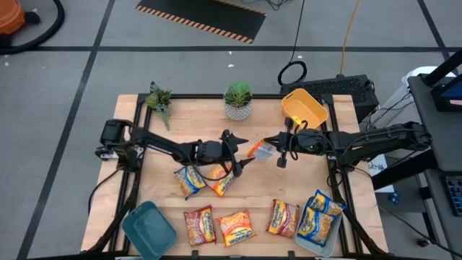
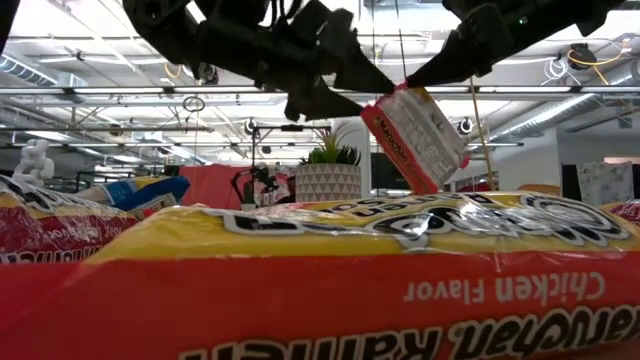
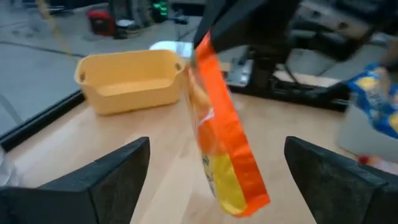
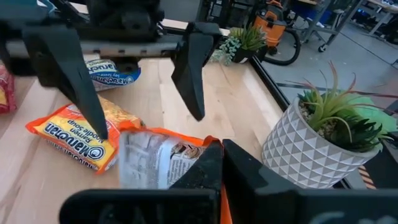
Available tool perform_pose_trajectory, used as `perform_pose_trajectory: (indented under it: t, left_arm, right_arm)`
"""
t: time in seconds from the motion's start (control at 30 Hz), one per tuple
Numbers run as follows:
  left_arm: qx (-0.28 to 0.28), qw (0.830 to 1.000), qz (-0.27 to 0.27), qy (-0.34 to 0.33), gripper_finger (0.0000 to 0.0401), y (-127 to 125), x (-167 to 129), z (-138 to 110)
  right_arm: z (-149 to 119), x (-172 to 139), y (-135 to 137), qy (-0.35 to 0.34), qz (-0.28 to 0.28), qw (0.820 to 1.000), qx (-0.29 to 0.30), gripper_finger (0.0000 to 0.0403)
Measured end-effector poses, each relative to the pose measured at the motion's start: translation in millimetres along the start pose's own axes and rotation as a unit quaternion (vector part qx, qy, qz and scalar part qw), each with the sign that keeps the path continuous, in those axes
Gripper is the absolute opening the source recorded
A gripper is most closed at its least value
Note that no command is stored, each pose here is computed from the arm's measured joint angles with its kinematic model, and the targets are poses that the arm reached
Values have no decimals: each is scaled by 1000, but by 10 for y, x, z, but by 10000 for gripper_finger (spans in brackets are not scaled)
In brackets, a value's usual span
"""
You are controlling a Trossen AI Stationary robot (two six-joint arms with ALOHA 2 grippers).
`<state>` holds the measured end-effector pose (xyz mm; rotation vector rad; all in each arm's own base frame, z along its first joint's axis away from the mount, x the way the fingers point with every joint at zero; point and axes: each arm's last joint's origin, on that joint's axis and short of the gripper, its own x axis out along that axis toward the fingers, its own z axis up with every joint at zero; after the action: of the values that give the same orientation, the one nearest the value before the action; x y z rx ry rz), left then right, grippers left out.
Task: Sort Maruchan noodles
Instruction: Put the top right orange noodle pack into the yellow bin
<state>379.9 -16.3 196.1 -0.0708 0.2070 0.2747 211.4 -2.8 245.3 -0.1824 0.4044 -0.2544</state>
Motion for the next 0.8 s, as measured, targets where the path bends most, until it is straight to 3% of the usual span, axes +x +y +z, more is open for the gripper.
perform_pose_trajectory:
  t: [0.13, 0.33, 0.8]
  left_arm:
    - [7, 1000, 19, -13, 376, -12, 66, -91]
    - [-8, 1000, -15, 1, 376, 26, 89, -110]
    - [-8, 1000, -4, 4, 376, 97, 225, -304]
  right_arm:
    - [2, 0, 0, -1, 0, 1000, 0, 0]
    - [2, 0, 0, -1, -1, 1000, -2, 0]
    - [10, 1, -4, -5, -2, 1000, -11, 0]
